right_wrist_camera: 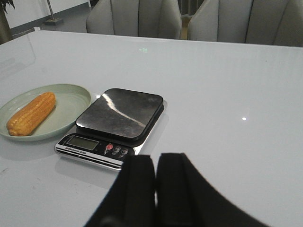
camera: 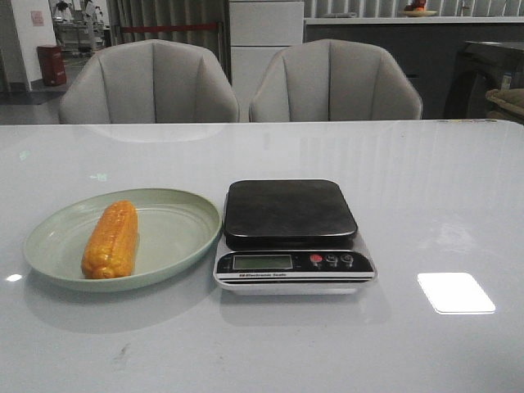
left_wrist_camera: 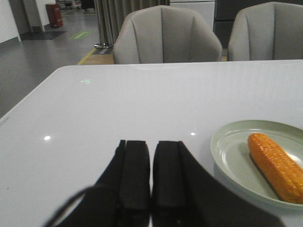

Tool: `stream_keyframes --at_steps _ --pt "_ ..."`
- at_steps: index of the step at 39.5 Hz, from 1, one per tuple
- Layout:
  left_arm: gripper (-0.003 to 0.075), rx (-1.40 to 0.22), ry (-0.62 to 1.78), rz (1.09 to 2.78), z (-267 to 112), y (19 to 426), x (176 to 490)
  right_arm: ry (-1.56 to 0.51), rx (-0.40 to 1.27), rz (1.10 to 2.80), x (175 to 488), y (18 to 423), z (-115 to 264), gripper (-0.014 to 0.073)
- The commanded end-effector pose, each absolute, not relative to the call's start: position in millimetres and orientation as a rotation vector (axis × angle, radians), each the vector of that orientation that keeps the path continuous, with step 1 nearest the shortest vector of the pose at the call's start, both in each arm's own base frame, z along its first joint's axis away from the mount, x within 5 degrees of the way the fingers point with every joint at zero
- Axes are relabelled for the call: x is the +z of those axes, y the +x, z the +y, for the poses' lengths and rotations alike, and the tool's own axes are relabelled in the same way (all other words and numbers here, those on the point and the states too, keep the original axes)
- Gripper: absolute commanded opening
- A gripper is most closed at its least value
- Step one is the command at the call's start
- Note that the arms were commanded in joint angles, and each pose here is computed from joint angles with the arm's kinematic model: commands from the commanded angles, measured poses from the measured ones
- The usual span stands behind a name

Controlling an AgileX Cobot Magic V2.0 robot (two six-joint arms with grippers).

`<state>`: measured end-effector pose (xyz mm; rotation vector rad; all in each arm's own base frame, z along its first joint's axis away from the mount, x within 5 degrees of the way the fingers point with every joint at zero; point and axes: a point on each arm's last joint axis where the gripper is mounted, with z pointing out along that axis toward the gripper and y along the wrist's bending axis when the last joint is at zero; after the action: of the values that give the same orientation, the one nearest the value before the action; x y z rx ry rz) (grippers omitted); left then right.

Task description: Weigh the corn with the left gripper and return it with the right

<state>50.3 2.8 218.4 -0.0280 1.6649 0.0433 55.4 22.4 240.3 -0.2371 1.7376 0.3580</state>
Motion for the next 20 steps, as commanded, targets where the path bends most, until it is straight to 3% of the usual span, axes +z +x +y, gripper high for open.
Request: stream_keyframes --at_steps 1,10,20 --pt "0.0113 0.015 -0.047 1.493 2.1 50.7 224.7 -0.222 0.366 1.647 255.0 56.0 22.2 0.0167" --pt "0.0113 -0.070 -0.121 1.444 2.3 55.1 206.5 -0.222 0.366 1.647 255.0 56.0 22.2 0.0167" --pt "0.0113 -0.155 -0.119 1.435 -0.5 55.2 206.8 -0.222 0.366 1.647 255.0 56.0 22.2 0.0167"
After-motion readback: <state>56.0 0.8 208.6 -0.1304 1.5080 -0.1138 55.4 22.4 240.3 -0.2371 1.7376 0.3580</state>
